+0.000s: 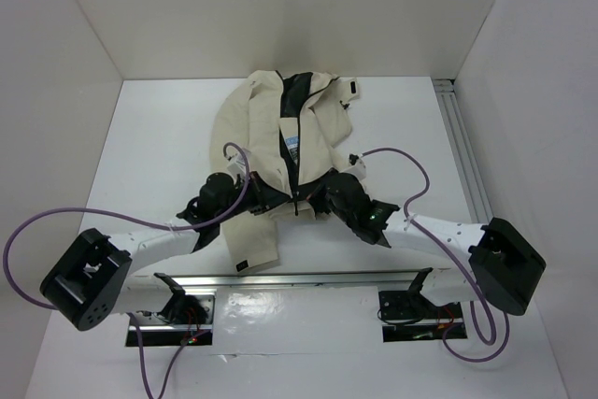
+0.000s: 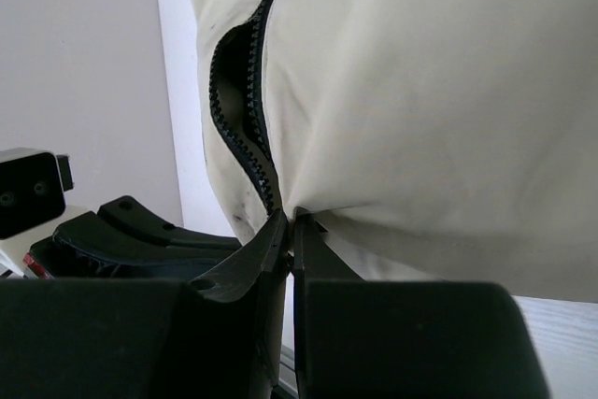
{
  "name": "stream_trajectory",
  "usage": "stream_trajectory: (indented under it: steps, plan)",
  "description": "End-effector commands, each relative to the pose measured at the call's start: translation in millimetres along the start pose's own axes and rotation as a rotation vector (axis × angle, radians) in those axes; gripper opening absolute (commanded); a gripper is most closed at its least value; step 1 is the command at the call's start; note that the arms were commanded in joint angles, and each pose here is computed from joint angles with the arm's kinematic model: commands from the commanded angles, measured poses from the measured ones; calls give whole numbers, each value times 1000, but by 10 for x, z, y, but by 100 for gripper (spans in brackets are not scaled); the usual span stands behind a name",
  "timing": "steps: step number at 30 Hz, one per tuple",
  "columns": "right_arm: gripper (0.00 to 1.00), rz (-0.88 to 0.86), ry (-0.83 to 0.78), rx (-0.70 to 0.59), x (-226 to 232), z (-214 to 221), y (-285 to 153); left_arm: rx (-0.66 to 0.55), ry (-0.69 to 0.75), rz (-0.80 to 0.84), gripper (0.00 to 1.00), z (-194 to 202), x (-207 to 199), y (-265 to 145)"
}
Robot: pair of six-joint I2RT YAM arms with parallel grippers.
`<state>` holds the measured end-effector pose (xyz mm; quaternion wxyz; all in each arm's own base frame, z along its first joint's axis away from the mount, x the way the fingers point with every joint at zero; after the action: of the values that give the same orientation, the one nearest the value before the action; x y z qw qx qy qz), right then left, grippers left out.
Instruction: Zip up the jacket
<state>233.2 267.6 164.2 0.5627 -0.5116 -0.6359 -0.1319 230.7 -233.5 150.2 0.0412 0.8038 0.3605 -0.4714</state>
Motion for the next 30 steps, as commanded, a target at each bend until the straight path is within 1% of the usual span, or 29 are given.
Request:
stream_trajectory:
  steps: [1,3,5,6,8,9,11,14,15,16,17,19,20,28,30]
  plan:
    - [0,-50,52,-156,210,-295,3,67,5,25,0,140,15,-62]
    - [0,-53,51,-145,214,-282,1,75,1,15,14,136,18,-43]
    - [0,-56,52,-137,197,-265,0,76,1,15,25,136,18,-43]
    - [0,-64,55,-139,215,-269,-1,67,1,8,36,126,27,-39]
    - [0,-64,46,-139,194,-271,-17,47,8,18,48,85,-15,-59]
    - [0,-64,46,-139,194,-271,-17,44,4,0,52,87,12,-57]
    - [0,-76,49,-132,201,-266,-37,44,4,0,55,87,13,-57]
    - [0,-88,52,-126,225,-260,-41,37,4,-6,56,76,12,-66]
    - [0,-87,43,-126,221,-260,-40,37,4,-6,58,91,28,-72]
    - [0,-87,43,-126,221,-260,-40,31,7,2,62,79,13,-69]
    - [0,-87,43,-126,221,-260,-40,25,10,9,73,65,-8,-80]
    - [0,-90,43,-117,224,-248,-43,18,13,17,80,52,-23,-77]
    - [0,-100,45,-110,245,-241,-47,18,13,17,82,52,-23,-77]
    - [0,-93,29,-90,233,-202,-10,-3,-32,29,83,7,-49,-6]
    - [0,-93,29,-90,233,-202,-10,-17,-38,46,81,-22,-86,-2]
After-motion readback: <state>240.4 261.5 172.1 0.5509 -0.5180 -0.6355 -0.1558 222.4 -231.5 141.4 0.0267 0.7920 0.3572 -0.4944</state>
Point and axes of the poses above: each gripper's point midway between its finger pads, its own y axis out along the fingers, its own x axis along the line the jaws close on, z = x × y, the point moved 5 cm from there along -y, back along the fingers, and after that the axes turned 4 degrees about y, right-handed, at the moved point
